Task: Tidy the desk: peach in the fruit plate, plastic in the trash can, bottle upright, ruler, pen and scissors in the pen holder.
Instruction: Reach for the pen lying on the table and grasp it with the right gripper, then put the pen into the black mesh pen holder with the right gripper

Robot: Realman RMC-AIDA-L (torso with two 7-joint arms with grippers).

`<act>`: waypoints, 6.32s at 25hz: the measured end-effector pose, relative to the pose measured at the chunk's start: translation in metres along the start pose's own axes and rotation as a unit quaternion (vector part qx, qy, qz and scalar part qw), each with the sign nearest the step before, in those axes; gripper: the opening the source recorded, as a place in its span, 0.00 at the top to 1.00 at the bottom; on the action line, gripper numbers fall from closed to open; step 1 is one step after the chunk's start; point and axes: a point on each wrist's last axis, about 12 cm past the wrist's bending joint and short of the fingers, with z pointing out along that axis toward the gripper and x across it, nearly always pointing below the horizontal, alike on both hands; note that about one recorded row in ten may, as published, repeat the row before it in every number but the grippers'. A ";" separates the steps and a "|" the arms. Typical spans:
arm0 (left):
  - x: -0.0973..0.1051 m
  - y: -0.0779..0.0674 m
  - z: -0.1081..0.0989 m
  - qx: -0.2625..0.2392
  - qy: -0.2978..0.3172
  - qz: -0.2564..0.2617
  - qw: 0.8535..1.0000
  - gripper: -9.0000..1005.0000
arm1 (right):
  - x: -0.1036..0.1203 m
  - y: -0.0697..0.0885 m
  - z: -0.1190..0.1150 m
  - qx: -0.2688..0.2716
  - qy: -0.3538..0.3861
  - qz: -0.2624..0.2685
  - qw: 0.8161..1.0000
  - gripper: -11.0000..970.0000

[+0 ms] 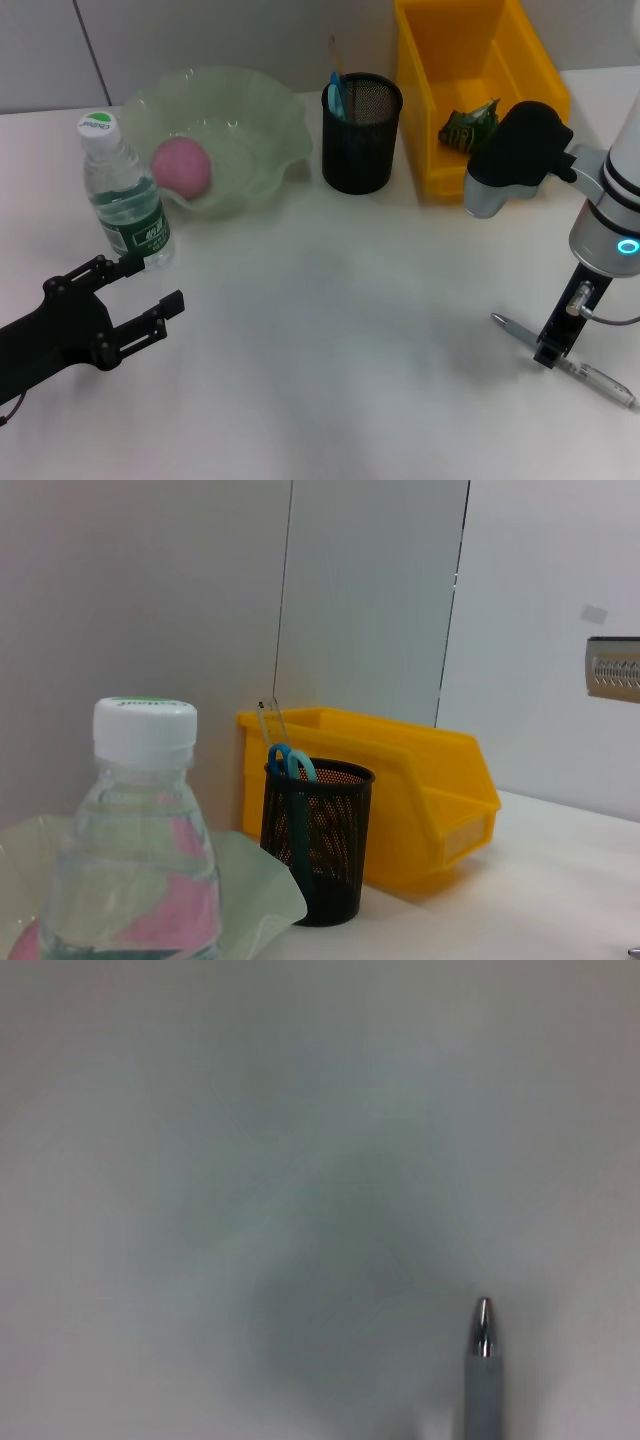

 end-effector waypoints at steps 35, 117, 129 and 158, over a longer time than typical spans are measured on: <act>-0.001 0.001 0.000 -0.001 -0.001 0.001 1.000 0.26 | 0.000 -0.001 0.000 0.002 0.006 0.000 1.000 0.85; -0.003 0.004 -0.001 -0.004 -0.002 0.007 1.000 0.26 | 0.000 0.001 0.002 0.005 0.024 -0.011 1.000 0.86; -0.004 0.004 0.000 -0.003 -0.003 0.009 1.000 0.26 | -0.004 -0.009 -0.021 -0.003 -0.029 0.004 1.000 0.86; -0.011 0.006 0.006 0.004 -0.013 0.014 1.000 0.26 | 0.016 -0.046 -0.052 -0.162 -0.562 -0.024 0.811 0.86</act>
